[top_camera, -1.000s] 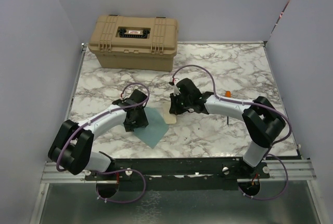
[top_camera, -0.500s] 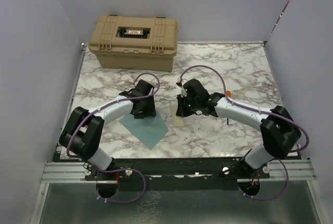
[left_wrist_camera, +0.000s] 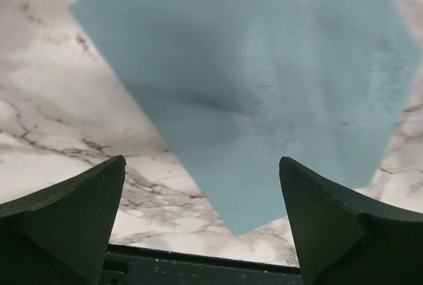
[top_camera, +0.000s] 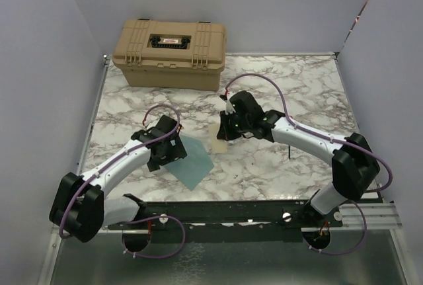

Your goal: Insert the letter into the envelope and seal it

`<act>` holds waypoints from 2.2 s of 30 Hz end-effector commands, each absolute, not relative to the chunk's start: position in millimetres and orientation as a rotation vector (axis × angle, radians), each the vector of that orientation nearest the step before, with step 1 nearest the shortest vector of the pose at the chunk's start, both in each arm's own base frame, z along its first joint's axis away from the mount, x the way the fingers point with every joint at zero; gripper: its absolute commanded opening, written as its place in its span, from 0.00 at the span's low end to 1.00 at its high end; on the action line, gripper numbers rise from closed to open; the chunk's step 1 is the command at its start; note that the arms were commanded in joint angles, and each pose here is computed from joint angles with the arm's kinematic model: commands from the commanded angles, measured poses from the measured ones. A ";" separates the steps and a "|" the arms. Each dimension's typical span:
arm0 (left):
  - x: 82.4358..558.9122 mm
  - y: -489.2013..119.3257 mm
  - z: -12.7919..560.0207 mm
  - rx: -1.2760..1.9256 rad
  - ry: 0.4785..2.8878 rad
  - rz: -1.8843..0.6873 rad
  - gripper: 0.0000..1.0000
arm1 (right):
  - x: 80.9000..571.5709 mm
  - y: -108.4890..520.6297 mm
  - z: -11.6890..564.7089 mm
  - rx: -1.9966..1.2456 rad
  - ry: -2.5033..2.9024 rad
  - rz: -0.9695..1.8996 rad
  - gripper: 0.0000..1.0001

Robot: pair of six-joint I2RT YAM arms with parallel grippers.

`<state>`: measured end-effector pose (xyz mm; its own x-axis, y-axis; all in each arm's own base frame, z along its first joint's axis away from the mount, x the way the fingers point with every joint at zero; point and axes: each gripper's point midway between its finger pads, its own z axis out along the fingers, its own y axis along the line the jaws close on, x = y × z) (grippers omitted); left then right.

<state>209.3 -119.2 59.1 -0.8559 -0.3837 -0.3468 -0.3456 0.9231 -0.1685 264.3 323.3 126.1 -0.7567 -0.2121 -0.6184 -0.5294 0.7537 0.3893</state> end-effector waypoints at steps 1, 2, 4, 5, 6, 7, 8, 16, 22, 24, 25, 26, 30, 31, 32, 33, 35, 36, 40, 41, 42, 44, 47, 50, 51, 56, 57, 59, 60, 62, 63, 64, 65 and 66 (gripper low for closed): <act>191.6 -108.0 35.8 -0.746 2.713 -0.135 0.99 | 265.2 336.7 129.4 -0.585 2.401 0.815 0.00; 190.2 -109.5 29.7 -0.765 2.715 -0.162 0.99 | 265.7 337.5 129.5 -0.590 2.402 0.814 0.00; 190.3 -114.4 21.4 -0.779 2.711 -0.217 0.99 | 266.4 337.9 131.1 -0.598 2.398 0.814 0.01; 191.7 -117.3 18.8 -0.780 2.706 -0.248 0.99 | 266.4 338.2 132.2 -0.599 2.396 0.816 0.00; 193.3 -119.6 16.5 -0.779 2.703 -0.274 0.99 | 266.3 338.1 132.8 -0.599 2.394 0.815 0.00; 194.4 -121.9 14.6 -0.772 2.703 -0.297 0.98 | 266.2 337.8 133.2 -0.598 2.395 0.814 0.01; 196.6 -124.5 13.4 -0.760 2.701 -0.322 0.97 | 266.0 337.4 132.4 -0.595 2.399 0.811 0.01; 232.2 -147.1 27.3 -0.455 2.686 -0.436 0.85 | 255.2 338.5 113.6 -0.647 2.440 0.853 0.00; 253.6 -155.2 29.9 -0.328 2.693 -0.435 0.83 | 255.1 342.1 96.1 -0.684 2.509 0.935 0.00; 260.0 -158.7 31.3 -0.301 2.689 -0.444 0.83 | 257.6 340.1 90.3 -0.667 2.534 0.946 0.00; 262.8 -159.9 33.0 -0.295 2.686 -0.446 0.83 | 258.9 339.3 87.3 -0.660 2.543 0.953 0.00; 264.8 -160.7 33.9 -0.297 2.684 -0.447 0.83 | 260.1 338.3 83.6 -0.653 2.555 0.955 0.00; 255.3 -154.8 33.9 -0.397 2.746 -0.399 0.81 | 261.6 335.2 73.0 -0.632 2.601 0.990 0.01; 249.9 -152.4 32.1 -0.423 2.766 -0.383 0.80 | 261.7 335.3 70.8 -0.617 2.615 1.006 0.00; 244.3 -150.0 30.2 -0.447 2.784 -0.369 0.78 | 260.5 336.3 67.8 -0.608 2.633 1.027 0.01; 239.1 -148.5 28.4 -0.471 2.793 -0.364 0.75 | 258.7 338.5 65.3 -0.605 2.648 1.048 0.01; 230.3 -145.7 24.7 -0.515 2.802 -0.363 0.73 | 256.4 343.6 62.2 -0.585 2.670 1.093 0.01; 226.9 -144.6 22.4 -0.528 2.805 -0.363 0.72 | 255.6 346.3 61.1 -0.574 2.678 1.116 0.01; 217.9 -143.4 12.1 -0.535 2.837 -0.360 0.66 | 258.4 354.2 53.8 -0.539 2.712 1.153 0.00; 216.7 -144.0 10.0 -0.532 2.844 -0.364 0.64 | 259.7 355.2 51.9 -0.535 2.719 1.151 0.00; 216.7 -145.0 8.7 -0.530 2.846 -0.370 0.62 | 261.1 356.0 49.5 -0.537 2.724 1.146 0.01; 217.7 -146.9 7.5 -0.525 2.848 -0.382 0.60 | 263.8 357.5 45.3 -0.541 2.735 1.137 0.01; 218.9 -150.1 7.0 -0.515 2.853 -0.402 0.58 | 267.7 358.7 38.5 -0.539 2.758 1.113 0.01; 219.6 -152.8 7.1 -0.506 2.855 -0.421 0.57 | 272.5 360.1 33.8 -0.504 2.777 1.089 0.01; 219.8 -153.8 7.4 -0.505 2.856 -0.428 0.57 | 273.4 361.0 33.2 -0.495 2.779 1.091 0.01; 219.6 -157.6 6.8 -0.505 2.859 -0.457 0.57 | 275.4 365.2 27.4 -0.451 2.807 1.104 0.01; 220.1 -157.8 6.3 -0.506 2.859 -0.458 0.57 | 275.0 366.1 27.0 -0.445 2.813 1.111 0.01; 221.6 -158.7 6.1 -0.504 2.855 -0.461 0.57 | 273.0 367.8 25.7 -0.432 2.830 1.131 0.01; 222.3 -158.9 5.8 -0.507 2.855 -0.462 0.57 | 272.0 368.7 25.1 -0.422 2.837 1.142 0.01; 223.5 -160.1 6.1 -0.507 2.851 -0.471 0.57 | 270.2 369.0 23.4 -0.404 2.853 1.149 0.00; 223.9 -160.3 6.0 -0.511 2.849 -0.472 0.57 | 269.5 368.9 23.1 -0.399 2.858 1.147 0.00; 223.6 -160.4 5.7 -0.512 2.849 -0.474 0.57 | 269.3 369.0 22.6 -0.398 2.858 1.149 0.01; 223.4 -160.6 5.4 -0.515 2.848 -0.477 0.57 | 269.0 370.0 23.8 -0.400 2.853 1.161 0.00; 223.5 -160.8 5.3 -0.515 2.847 -0.480 0.57 | 269.6 372.5 26.3 -0.410 2.835 1.185 0.01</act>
<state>242.8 -166.5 27.4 -0.9017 -0.3754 -0.2146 -0.2712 0.8775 -0.3955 274.0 364.4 23.9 -0.9602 -0.2223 -0.1692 -0.2780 0.6990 0.6589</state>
